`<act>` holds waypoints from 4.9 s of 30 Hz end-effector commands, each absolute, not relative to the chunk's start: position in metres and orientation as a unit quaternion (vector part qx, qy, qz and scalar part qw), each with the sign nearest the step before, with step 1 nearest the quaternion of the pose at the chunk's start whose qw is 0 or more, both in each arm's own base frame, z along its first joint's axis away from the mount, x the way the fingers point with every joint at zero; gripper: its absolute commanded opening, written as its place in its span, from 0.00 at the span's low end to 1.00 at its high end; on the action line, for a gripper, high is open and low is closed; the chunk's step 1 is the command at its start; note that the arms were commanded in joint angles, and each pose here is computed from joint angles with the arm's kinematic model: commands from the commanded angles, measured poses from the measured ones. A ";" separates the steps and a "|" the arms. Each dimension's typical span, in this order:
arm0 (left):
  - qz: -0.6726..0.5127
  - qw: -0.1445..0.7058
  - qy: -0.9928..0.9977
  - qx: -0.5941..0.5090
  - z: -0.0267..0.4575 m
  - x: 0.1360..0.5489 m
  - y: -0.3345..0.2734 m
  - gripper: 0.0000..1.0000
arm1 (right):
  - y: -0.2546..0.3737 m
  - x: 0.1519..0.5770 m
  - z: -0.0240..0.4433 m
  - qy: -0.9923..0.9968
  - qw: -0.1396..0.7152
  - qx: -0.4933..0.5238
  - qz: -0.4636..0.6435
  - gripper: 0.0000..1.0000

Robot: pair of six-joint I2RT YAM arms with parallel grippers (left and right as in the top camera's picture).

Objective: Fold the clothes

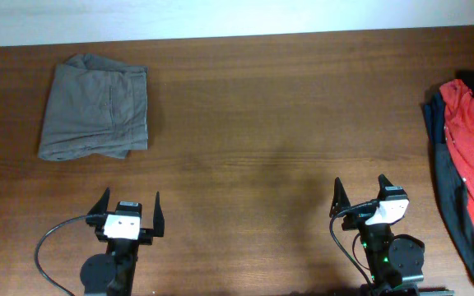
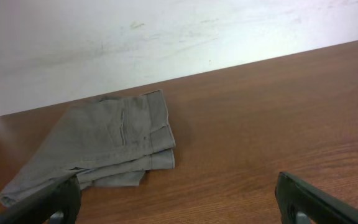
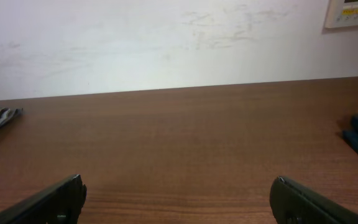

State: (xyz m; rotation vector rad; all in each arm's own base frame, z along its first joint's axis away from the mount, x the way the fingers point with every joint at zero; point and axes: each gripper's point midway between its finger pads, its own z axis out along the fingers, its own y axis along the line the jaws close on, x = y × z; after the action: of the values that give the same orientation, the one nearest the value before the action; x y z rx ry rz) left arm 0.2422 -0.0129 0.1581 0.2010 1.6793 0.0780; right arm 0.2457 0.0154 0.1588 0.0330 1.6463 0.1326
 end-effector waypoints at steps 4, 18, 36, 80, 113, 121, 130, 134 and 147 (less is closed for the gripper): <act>0.041 0.664 0.741 0.092 0.156 0.243 -0.012 0.99 | 0.014 0.246 0.156 0.733 0.677 0.019 0.061 0.98; 0.041 0.664 0.741 0.092 0.156 0.243 -0.012 0.99 | 0.014 0.246 0.156 0.733 0.677 0.019 0.061 0.99; -0.060 0.671 0.716 0.181 0.161 0.234 -0.058 0.99 | 0.014 0.246 0.157 0.732 0.679 0.020 0.059 0.99; -0.171 0.379 0.900 0.128 0.279 0.343 -0.075 0.99 | -0.138 0.366 0.206 0.900 0.239 0.364 0.003 0.97; -0.173 0.366 0.906 0.125 0.274 0.339 -0.075 0.99 | -0.303 0.456 0.102 0.864 0.273 0.419 -0.064 0.04; -0.173 0.365 0.906 0.125 0.273 0.338 -0.075 0.99 | -0.199 0.473 0.247 0.865 0.387 0.318 0.039 0.04; -0.158 0.387 0.900 0.123 0.293 0.327 -0.070 0.99 | -0.011 0.462 0.251 0.930 0.311 0.164 0.109 0.04; -0.117 0.421 0.892 0.112 0.321 0.317 -0.057 0.99 | 0.078 0.448 0.246 0.947 0.281 0.075 0.136 0.04; -0.026 0.510 0.857 0.074 0.381 0.266 -0.023 0.99 | 0.315 0.362 0.213 0.941 0.239 -0.163 0.177 0.17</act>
State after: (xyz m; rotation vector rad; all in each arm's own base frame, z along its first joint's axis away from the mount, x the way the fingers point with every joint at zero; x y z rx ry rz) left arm 0.2751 -0.0359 0.3695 0.2355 2.0912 -0.1366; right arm 0.3721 0.2959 0.2218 -0.3963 2.5753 0.5114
